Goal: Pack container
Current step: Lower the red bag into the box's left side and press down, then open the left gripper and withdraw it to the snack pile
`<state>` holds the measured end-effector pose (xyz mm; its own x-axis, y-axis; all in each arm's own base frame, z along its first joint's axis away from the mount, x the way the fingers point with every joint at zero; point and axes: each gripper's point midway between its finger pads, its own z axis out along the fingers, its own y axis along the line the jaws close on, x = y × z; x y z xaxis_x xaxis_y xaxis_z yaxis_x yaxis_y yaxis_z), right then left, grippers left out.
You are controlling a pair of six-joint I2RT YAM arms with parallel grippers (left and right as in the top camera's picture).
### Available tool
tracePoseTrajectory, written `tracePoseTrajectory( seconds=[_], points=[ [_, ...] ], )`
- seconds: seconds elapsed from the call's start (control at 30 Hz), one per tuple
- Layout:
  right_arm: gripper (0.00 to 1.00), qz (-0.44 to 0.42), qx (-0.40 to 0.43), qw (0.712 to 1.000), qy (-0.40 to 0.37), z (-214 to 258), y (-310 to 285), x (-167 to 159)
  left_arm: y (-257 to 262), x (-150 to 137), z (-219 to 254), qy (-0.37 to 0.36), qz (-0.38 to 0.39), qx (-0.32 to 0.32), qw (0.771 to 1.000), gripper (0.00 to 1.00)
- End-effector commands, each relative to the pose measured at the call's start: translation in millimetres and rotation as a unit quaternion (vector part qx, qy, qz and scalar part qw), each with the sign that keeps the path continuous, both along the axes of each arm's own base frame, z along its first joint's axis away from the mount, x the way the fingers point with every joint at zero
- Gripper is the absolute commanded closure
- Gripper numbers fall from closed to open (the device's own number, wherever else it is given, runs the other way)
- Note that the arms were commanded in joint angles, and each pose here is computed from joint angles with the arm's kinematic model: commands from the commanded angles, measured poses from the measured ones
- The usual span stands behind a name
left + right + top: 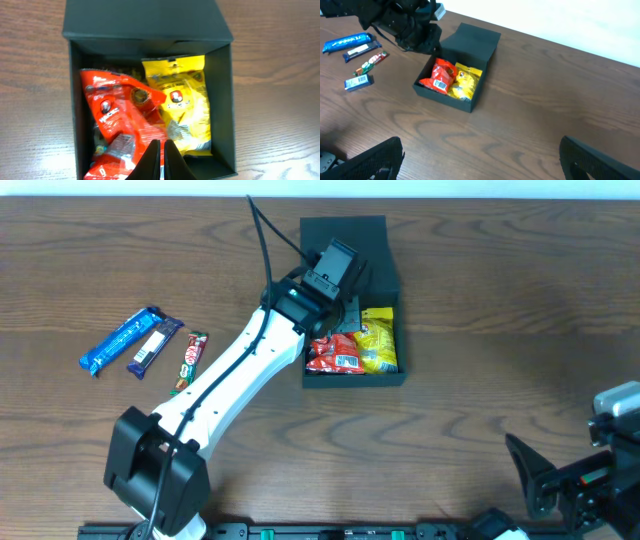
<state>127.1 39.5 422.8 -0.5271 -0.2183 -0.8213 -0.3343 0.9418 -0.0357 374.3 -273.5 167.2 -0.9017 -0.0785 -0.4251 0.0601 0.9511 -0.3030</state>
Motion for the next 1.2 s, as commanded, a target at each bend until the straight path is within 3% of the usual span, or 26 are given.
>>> tracePoseTrajectory(
  seconds=[0.0,0.3,0.73,0.93,1.03,1.17],
  points=[
    [0.01,-0.004,0.002,1.0,0.001,0,0,1,-3,-2,-31,0.026,-0.011,0.03,0.999,0.94],
    [0.01,-0.004,-0.001,1.0,0.006,-2,-1,0,-11,-21,-116,0.137,-0.032,0.057,0.988,0.94],
    [0.01,-0.005,-0.002,1.0,0.008,-3,-2,-1,0,-34,-144,0.179,-0.04,0.092,0.979,0.94],
    [0.01,-0.006,-0.003,1.0,0.007,-3,-2,-1,-11,-22,-98,0.133,-0.046,0.055,0.989,0.94],
    [0.01,-0.006,-0.003,1.0,0.007,-3,-2,-1,-6,-6,-46,0.056,-0.047,0.056,0.996,0.94],
    [0.01,-0.006,-0.003,1.0,0.007,-3,-2,-1,48,21,34,-0.086,0.019,0.126,0.988,0.94]
  ],
)
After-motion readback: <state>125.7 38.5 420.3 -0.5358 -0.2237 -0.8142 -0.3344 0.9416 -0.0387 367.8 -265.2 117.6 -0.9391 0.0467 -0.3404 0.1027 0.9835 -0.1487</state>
